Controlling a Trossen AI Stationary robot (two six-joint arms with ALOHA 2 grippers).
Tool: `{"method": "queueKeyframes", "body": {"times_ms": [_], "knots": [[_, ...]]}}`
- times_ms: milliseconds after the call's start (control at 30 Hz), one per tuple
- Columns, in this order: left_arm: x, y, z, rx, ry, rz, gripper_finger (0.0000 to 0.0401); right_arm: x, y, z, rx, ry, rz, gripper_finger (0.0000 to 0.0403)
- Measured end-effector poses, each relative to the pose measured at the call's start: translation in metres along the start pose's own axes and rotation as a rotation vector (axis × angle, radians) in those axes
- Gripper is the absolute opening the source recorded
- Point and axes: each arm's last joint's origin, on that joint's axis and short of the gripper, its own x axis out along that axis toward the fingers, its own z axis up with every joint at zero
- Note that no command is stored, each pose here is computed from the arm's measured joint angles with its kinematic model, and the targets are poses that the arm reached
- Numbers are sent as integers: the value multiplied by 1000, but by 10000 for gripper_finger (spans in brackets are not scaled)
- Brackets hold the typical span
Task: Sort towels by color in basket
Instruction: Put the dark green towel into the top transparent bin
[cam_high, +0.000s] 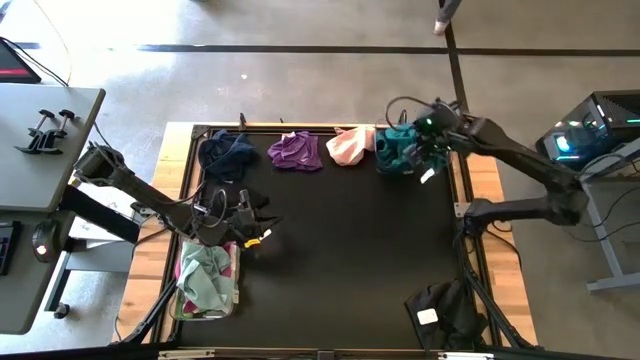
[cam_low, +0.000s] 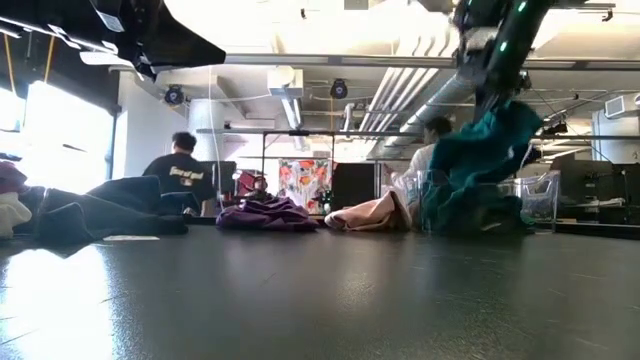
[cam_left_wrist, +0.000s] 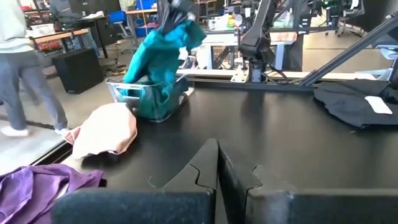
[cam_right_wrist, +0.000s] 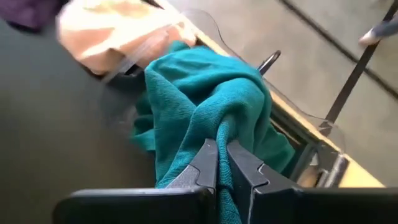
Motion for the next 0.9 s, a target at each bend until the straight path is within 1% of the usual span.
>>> {"method": "queueKeyframes", "body": {"times_ms": [133,300,400,500,600,700,800,900], "knots": [[0,0,-1,6,7,1,0,44,-16,10,-7,50,-22,6],[0,0,-2,-11,14,1,0,101,-28,13,-38,145,-2,14],[0,0,-2,-11,16,1,0,129,-29,8,-75,249,-20,33],[0,0,-2,-11,16,1,0,146,-28,3,-94,323,-19,65],[0,0,-2,-11,16,1,0,150,-27,-1,-105,372,-29,103],[0,0,-2,-11,17,-3,0,140,-30,-2,-103,426,-83,131],[0,0,-2,-11,17,-6,0,123,-34,3,-96,452,-109,141],[0,0,-2,-16,17,-6,0,105,-38,9,-82,437,-127,143]]}}
